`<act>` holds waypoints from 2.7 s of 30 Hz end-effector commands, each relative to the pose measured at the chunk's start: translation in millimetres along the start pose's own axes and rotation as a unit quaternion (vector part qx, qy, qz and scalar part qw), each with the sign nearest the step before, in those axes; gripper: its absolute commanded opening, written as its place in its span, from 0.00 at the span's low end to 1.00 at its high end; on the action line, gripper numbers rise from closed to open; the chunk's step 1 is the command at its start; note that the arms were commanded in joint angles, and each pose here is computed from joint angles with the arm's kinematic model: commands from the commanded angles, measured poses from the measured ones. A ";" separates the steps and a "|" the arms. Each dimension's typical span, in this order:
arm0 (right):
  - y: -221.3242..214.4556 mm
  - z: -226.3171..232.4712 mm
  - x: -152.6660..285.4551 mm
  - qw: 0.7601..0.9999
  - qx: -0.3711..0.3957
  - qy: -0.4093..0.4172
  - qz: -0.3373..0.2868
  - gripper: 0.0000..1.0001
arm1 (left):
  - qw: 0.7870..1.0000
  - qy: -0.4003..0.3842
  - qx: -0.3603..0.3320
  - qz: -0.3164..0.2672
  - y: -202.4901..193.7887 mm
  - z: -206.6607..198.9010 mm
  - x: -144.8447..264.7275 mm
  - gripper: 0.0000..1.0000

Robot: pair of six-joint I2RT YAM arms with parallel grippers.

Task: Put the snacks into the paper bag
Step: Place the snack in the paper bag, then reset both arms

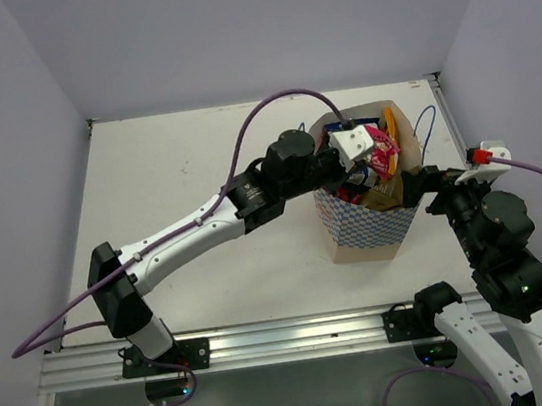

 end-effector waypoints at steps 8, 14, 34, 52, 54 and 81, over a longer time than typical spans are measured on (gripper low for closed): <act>11.2 -1.9 3.1 1.000 -0.005 -0.009 -0.029 0.98 | 1.000 0.013 -0.019 0.009 8.6 -3.1 -9.9 0.12; 12.2 -1.4 3.6 0.999 -0.006 -0.007 -0.030 0.99 | 0.999 0.024 -0.020 0.017 5.0 -0.7 -11.3 0.41; 16.4 -1.7 6.7 0.999 -0.008 -0.008 -0.031 0.99 | 0.997 0.061 0.044 0.008 19.9 4.4 -19.4 0.80; 35.9 -15.9 32.6 0.997 0.008 -0.044 -0.064 0.98 | 0.904 0.387 0.082 -0.163 83.6 59.5 165.5 1.00; 38.3 -19.9 38.8 0.996 0.011 -0.053 -0.073 0.99 | 0.893 0.414 0.083 -0.158 74.2 61.0 182.9 1.00; -21.2 -62.6 83.9 0.982 0.004 -0.139 -0.128 0.99 | 0.696 0.658 0.231 -0.169 -103.4 41.4 388.1 1.00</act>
Point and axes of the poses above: each gripper's point midway between its finger pads, its own x axis back along the fingers, its own z axis along the line the jaws close on, y = z × x, the point moved 7 cm from there along x, back along the fingers, and after that the axes turned 2 degrees about x, right-handed, at the moved point
